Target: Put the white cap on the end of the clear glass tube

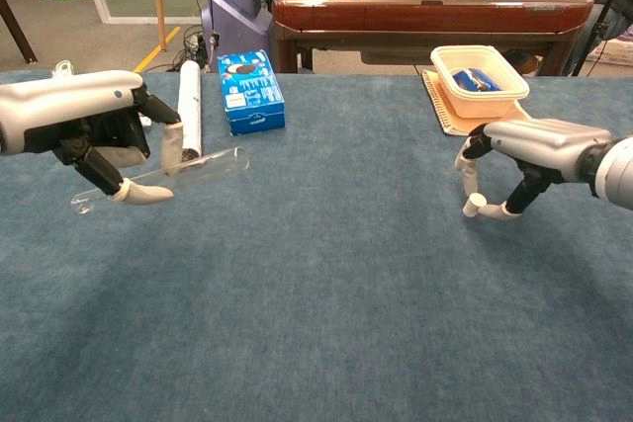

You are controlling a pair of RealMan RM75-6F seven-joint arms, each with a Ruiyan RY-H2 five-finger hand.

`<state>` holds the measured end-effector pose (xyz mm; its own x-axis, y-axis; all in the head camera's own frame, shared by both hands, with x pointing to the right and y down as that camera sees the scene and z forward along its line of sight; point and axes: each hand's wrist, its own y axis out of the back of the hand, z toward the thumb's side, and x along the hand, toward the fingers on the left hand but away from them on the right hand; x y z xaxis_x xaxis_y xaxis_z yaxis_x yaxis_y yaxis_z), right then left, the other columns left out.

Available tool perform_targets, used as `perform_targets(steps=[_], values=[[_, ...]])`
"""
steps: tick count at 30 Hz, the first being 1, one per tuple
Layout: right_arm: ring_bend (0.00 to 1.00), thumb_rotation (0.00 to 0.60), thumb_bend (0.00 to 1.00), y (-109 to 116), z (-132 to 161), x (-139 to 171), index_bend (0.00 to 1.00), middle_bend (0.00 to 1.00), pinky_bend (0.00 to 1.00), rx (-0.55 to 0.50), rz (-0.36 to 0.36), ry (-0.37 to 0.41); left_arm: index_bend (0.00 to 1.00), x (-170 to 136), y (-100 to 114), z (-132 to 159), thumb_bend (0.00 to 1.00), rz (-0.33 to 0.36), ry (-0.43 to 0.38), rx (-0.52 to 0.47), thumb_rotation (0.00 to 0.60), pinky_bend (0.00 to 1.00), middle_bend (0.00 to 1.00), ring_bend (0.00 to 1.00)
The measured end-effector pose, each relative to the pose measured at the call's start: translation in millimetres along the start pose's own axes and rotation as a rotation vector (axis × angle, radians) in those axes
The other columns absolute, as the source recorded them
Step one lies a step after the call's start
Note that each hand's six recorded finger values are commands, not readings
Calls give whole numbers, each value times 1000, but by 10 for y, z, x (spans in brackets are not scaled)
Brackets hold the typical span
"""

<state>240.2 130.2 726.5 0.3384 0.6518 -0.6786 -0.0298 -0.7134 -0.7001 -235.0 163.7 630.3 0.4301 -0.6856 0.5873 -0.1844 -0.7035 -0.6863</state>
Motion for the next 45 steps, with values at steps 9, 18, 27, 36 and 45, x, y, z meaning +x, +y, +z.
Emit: perform_targets(steps=[9, 18, 27, 36, 45], values=[[14, 600, 410, 623, 280, 267, 652, 277, 57, -237, -104, 117, 635, 128, 127, -112, 225, 21, 10, -99, 600, 1000, 1000, 983], [14, 600, 409, 1219, 619, 594, 657, 277, 57, -486, -167, 297, 639, 297, 196, 90, 225, 86, -89, -103, 600, 1000, 1000, 983], [14, 600, 409, 1429, 855, 737, 659, 277, 57, -598, -149, 419, 642, 497, 212, 341, 225, 124, -167, -130, 600, 1000, 1000, 983], [14, 600, 409, 1451, 932, 693, 659, 276, 57, -563, -117, 422, 643, 598, 194, 414, 225, 97, -156, -155, 600, 1000, 1000, 983], [14, 600, 409, 1475, 980, 611, 659, 276, 57, -490, -104, 404, 643, 661, 167, 418, 225, 49, -116, -207, 600, 1000, 1000, 983]])
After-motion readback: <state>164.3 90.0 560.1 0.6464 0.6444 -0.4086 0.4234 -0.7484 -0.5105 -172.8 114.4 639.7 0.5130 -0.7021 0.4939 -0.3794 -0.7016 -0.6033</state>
